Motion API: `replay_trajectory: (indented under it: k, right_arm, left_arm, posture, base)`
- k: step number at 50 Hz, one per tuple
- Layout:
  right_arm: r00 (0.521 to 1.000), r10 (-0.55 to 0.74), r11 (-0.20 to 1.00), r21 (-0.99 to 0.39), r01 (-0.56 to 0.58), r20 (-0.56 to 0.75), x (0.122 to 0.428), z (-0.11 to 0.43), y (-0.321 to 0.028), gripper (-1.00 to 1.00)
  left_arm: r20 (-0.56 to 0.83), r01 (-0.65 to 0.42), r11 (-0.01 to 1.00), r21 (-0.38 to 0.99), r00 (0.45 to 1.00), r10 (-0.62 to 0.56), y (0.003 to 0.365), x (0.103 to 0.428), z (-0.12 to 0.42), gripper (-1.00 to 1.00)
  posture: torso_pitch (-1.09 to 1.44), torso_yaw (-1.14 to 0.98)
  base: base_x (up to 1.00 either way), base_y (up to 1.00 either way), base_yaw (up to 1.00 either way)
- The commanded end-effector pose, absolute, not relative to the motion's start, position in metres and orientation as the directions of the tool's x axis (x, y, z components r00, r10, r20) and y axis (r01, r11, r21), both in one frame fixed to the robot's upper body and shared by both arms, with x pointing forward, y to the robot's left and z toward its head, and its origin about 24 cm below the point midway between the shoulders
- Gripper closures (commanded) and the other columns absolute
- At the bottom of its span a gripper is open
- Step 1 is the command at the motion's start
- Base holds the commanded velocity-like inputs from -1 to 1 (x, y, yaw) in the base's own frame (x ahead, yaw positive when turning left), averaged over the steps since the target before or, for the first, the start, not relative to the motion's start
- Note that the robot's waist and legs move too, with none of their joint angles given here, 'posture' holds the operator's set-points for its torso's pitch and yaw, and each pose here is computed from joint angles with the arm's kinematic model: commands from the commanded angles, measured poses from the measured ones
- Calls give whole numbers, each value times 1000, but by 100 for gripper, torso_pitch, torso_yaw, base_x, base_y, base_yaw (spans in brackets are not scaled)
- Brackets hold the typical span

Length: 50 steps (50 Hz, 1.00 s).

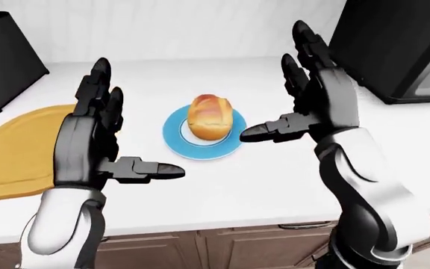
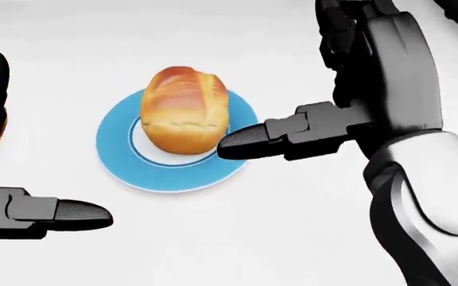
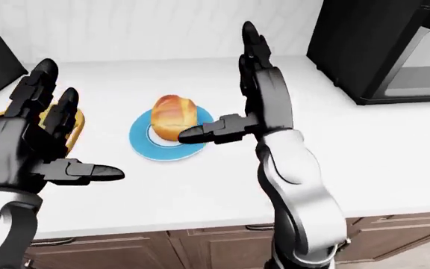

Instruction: Place all breads on the cutting board.

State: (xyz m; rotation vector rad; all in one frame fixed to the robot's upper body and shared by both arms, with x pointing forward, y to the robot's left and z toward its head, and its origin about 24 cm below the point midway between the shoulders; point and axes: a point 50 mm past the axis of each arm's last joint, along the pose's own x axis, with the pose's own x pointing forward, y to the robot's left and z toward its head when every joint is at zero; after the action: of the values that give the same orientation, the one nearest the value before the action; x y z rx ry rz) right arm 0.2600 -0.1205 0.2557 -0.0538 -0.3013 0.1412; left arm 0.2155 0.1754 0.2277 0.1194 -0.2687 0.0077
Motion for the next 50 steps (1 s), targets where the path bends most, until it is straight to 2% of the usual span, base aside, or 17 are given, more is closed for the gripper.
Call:
replay_trajectory:
  k: [1,7,20,31,40,50]
  right_arm:
    - [923,161,986,-99,-134,350,259,268,-113,-100]
    - [921,214,967,-201,-154,325,271,272,-90,-100]
    - [944,248,908,-392,-148,217,292,274,-73,-100]
    - [952,249,877,-457,-145,176,314,272,-59,-100]
    - [963,228,877,-459,-141,140,338,267,-55,-100]
    - [965,239,864,-479,-158,112,344,263,-48,-100]
  left_arm:
    - [328,-24,992,127,944,-19,174,210,238,-100]
    - [331,-26,991,129,944,-18,175,210,238,-100]
    - [329,-23,991,128,944,-21,174,210,236,-100]
    - [329,-23,991,130,944,-21,174,212,236,-100]
    - [329,-24,991,132,944,-21,175,212,234,-100]
    - [333,-27,991,132,943,-19,177,212,236,-100]
  posture:
    - [0,0]
    - [0,0]
    - [0,0]
    - [0,0]
    - [0,0]
    - [0,0]
  base:
    - [0,0,0]
    - [0,0,0]
    - [0,0,0]
    - [0,0,0]
    - [0,0,0]
    - [0,0,0]
